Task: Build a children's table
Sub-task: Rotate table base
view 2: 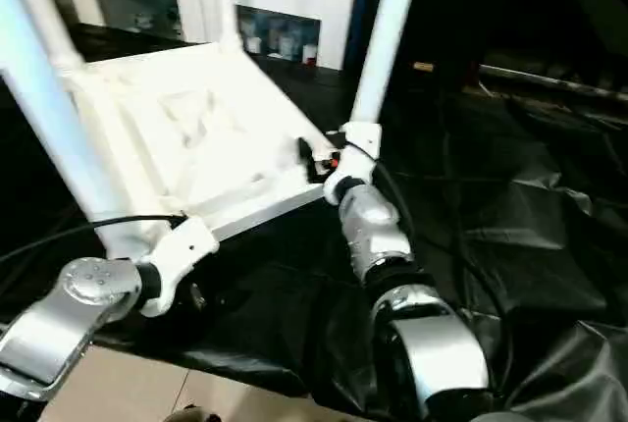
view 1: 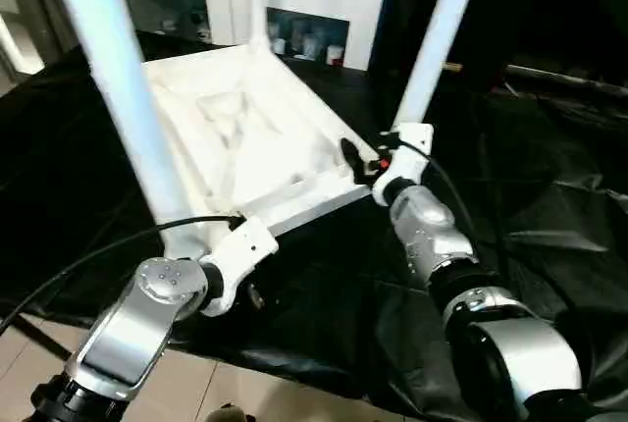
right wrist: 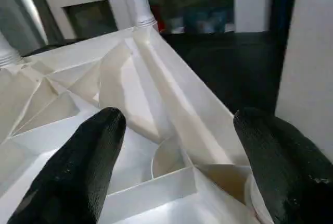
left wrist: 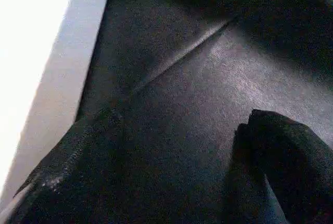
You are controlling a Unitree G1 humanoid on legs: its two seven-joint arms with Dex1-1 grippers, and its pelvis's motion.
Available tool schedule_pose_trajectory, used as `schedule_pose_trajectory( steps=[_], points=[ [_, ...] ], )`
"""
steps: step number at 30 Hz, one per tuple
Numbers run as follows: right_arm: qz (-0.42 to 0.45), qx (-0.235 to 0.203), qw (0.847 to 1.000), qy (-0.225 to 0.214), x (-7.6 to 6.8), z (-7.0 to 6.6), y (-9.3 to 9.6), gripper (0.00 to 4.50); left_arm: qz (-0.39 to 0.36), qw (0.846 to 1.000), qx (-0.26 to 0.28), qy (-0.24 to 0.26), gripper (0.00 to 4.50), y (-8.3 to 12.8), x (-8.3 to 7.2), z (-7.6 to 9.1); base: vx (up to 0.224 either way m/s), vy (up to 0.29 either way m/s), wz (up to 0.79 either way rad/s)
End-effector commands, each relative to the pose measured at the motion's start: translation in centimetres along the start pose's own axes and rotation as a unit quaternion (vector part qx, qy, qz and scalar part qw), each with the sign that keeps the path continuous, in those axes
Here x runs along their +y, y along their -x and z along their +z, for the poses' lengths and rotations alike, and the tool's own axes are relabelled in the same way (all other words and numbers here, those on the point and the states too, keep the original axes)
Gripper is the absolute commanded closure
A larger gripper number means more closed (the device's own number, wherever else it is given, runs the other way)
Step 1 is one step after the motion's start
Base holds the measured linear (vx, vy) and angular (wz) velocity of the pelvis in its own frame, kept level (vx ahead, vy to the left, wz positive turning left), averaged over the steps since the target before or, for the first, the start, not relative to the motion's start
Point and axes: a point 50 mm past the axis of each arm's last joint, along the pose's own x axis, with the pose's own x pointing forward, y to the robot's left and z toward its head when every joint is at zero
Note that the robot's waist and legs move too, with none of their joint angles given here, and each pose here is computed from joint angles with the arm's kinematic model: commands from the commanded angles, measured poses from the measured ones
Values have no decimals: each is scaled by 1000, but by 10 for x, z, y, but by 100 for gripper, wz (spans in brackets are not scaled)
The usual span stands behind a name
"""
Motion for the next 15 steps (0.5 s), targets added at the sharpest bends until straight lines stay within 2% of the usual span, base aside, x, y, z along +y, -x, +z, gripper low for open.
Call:
schedule_pose_trajectory(
  steps=[1, 5, 11, 15],
  points=[
    [-73, -36, 997, -7, -33, 18, 5, 72, 27, 1000, -8, -9, 6, 10, 12, -2, 0, 0, 0],
    [-85, -42, 995, 0, -43, 23, 7, 72, 8, 996, -87, 1, 6, 22, 12, 7, 0, 0, 0],
    [-96, -49, 994, 4, -49, 27, 8, 72, -12, 996, -87, -3, 6, 35, 11, -2, 0, 0, 0],
    [-81, -48, 996, 3, -49, 28, 8, 72, -50, 995, -92, 8, 6, 50, 5, -10, 0, 0, 0]
  ],
)
